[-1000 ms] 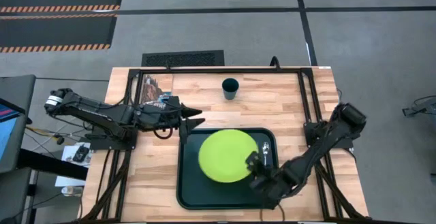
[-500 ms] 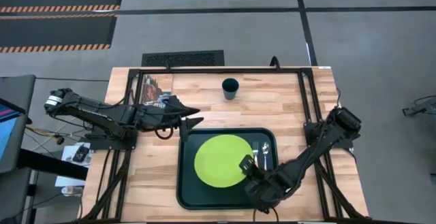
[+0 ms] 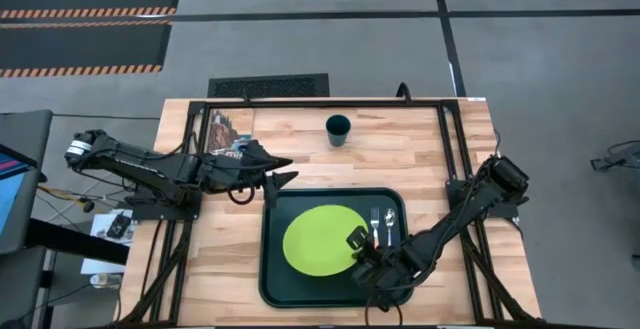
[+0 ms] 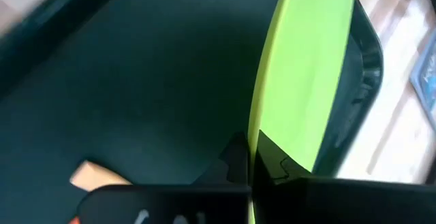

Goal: Pick and place plate/cup/fork/spoon on tray
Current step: Put the green plate on the black serving tray to the left of the orange fork

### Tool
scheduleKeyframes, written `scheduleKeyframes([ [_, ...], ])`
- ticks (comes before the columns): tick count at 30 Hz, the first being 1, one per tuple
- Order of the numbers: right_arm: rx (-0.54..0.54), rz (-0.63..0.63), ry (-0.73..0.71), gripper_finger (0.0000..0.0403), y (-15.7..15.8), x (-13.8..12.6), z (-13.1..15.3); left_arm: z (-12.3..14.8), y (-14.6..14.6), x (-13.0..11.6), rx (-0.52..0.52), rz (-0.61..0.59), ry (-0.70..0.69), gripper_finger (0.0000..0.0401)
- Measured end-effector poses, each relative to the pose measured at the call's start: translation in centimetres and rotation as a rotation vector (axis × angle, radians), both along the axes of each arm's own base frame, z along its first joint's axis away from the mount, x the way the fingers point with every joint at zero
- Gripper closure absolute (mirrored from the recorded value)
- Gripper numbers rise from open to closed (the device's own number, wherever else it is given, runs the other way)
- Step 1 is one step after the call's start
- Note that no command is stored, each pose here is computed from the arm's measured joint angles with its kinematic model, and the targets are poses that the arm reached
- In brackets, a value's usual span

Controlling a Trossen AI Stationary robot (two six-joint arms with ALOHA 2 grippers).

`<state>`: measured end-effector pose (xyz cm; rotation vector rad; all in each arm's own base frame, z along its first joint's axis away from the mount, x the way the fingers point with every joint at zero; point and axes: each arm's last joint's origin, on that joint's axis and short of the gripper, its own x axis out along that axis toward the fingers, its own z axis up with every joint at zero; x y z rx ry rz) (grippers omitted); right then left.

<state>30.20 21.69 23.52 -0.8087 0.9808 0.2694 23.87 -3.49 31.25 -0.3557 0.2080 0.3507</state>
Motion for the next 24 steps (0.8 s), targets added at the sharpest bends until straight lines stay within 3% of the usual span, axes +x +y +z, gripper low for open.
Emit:
scheduleKeyframes([
  [16, 0.121, -0.061, 0.003, 0.0388, -0.63, 0.88, 0.08, -0.06, 0.02, -0.01, 0.002, 0.006, 0.006, 0.0217],
  [24, 0.172, -0.029, 0.014, 0.0351, -0.34, 0.99, 0.17, -0.08, 0.02, -0.01, 0.003, 0.008, 0.007, 0.0217],
])
